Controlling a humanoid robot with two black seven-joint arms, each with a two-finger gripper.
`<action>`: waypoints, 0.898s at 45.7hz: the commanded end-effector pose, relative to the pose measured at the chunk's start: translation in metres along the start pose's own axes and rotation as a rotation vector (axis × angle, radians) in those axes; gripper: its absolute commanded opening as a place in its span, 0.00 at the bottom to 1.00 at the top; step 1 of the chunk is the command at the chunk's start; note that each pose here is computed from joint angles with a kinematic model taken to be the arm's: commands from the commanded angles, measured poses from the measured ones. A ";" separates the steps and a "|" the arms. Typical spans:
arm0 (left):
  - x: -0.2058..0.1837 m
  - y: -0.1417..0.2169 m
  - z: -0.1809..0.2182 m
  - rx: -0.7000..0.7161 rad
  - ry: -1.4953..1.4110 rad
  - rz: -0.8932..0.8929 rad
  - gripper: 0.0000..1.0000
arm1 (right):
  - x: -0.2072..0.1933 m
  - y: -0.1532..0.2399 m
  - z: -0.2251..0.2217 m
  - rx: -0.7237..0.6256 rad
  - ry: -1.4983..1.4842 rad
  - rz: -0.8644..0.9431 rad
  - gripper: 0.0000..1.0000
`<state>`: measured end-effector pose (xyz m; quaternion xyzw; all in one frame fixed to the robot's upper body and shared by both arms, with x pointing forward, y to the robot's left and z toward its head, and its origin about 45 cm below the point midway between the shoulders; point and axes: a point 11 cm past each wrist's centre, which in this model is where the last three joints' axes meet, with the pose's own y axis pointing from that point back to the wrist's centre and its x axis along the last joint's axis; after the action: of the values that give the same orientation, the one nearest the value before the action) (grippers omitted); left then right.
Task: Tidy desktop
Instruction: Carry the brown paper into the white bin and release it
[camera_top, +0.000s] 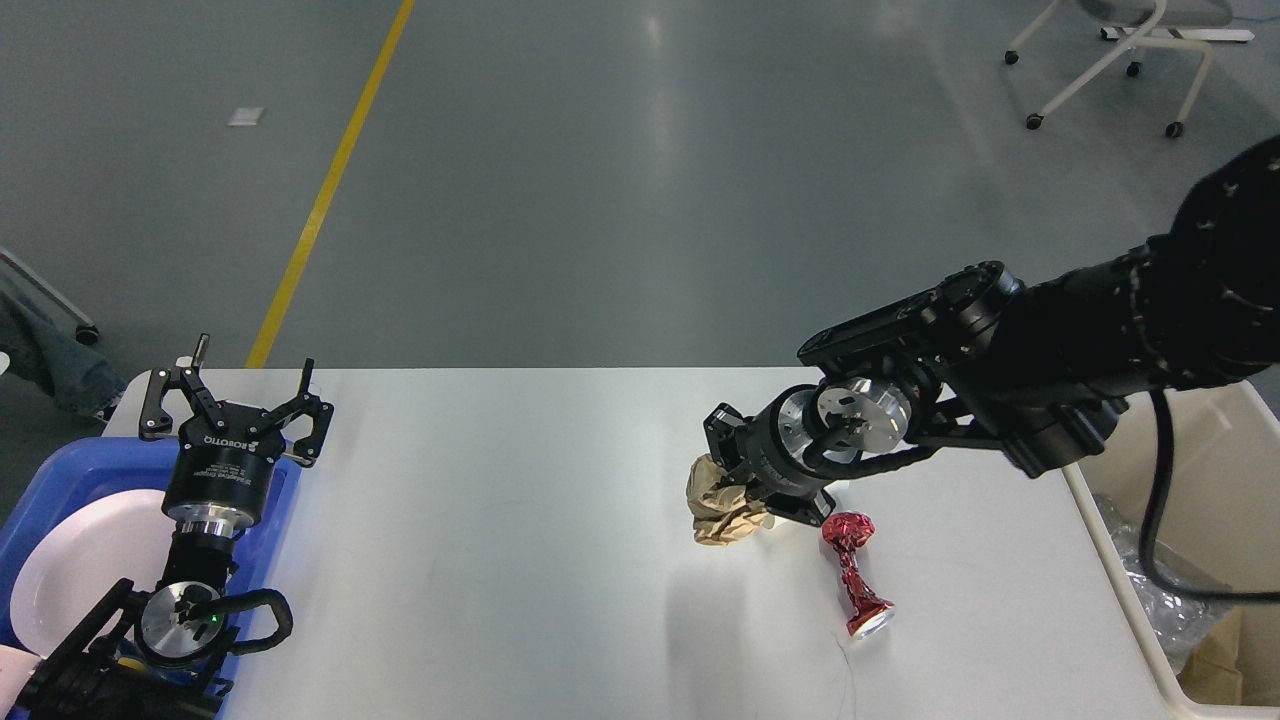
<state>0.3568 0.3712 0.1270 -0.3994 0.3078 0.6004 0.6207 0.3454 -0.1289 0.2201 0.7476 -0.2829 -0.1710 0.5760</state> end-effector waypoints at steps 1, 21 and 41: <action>0.000 0.000 0.000 0.000 0.000 0.000 0.96 | 0.014 0.058 -0.005 0.002 0.088 -0.013 0.00; 0.000 0.000 0.000 0.000 0.000 0.000 0.96 | -0.001 0.166 0.015 -0.144 0.577 -0.078 0.00; 0.000 0.000 0.000 0.000 0.000 0.000 0.96 | 0.070 0.170 0.063 -0.199 0.350 0.056 0.00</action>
<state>0.3568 0.3712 0.1270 -0.3994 0.3078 0.6004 0.6207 0.3140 -0.2075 0.3736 0.7191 -0.1255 -0.0205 0.6831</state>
